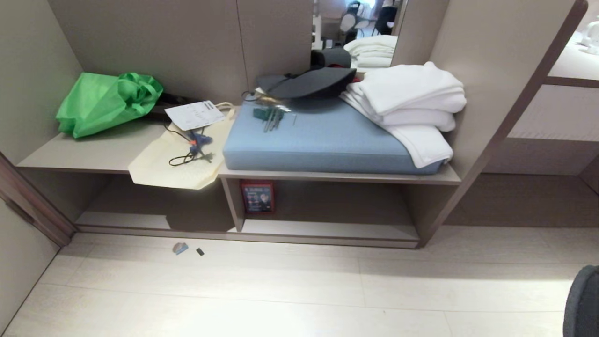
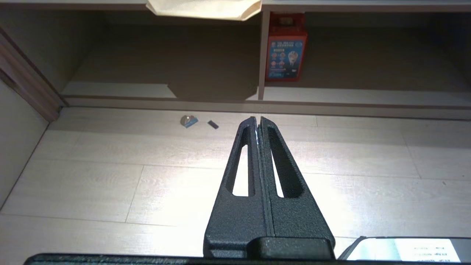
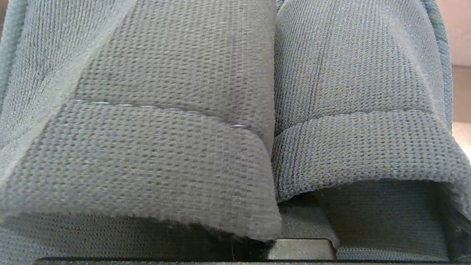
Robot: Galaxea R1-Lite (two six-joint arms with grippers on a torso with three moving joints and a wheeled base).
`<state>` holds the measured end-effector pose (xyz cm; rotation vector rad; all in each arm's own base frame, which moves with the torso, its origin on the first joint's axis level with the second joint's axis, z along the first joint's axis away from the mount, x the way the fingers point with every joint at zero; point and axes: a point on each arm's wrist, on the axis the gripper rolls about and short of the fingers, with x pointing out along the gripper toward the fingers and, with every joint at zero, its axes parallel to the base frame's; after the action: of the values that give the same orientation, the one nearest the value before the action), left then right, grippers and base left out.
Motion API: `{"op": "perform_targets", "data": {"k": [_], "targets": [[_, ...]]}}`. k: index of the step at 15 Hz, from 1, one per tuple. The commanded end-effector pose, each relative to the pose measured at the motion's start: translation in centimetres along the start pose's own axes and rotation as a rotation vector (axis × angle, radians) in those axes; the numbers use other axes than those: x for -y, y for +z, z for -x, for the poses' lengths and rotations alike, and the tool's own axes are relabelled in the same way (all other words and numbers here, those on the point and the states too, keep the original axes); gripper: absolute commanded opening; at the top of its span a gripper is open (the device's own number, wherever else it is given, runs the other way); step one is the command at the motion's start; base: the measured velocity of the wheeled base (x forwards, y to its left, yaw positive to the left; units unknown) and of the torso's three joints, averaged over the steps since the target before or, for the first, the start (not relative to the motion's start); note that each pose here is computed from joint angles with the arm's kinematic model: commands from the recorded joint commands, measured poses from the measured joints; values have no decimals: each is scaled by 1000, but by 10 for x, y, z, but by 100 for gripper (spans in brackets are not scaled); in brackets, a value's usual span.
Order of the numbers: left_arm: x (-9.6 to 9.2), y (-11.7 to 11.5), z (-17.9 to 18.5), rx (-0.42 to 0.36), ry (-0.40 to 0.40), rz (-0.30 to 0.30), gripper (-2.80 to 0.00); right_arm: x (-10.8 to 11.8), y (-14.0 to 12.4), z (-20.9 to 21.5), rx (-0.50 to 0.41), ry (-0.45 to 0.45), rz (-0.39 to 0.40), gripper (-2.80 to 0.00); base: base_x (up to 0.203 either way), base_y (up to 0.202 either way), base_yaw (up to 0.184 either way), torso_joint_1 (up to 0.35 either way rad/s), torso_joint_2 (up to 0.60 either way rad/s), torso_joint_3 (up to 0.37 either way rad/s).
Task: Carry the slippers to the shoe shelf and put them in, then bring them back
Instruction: Place the slippers into the shoe cabinet
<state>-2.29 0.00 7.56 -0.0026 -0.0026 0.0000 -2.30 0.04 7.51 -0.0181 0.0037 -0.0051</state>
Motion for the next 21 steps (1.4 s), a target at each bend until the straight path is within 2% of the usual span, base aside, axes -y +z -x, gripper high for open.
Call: {"op": "perform_targets", "data": {"k": [1, 21], "targets": [[0, 0, 0, 1, 0, 0, -280, 0, 0, 0, -2, 1, 0, -280, 0, 0, 0, 5, 2, -198], [0, 0, 0, 0, 0, 0, -280, 0, 0, 0, -3, 1, 2, -280, 0, 0, 0, 3, 3, -198]]}}
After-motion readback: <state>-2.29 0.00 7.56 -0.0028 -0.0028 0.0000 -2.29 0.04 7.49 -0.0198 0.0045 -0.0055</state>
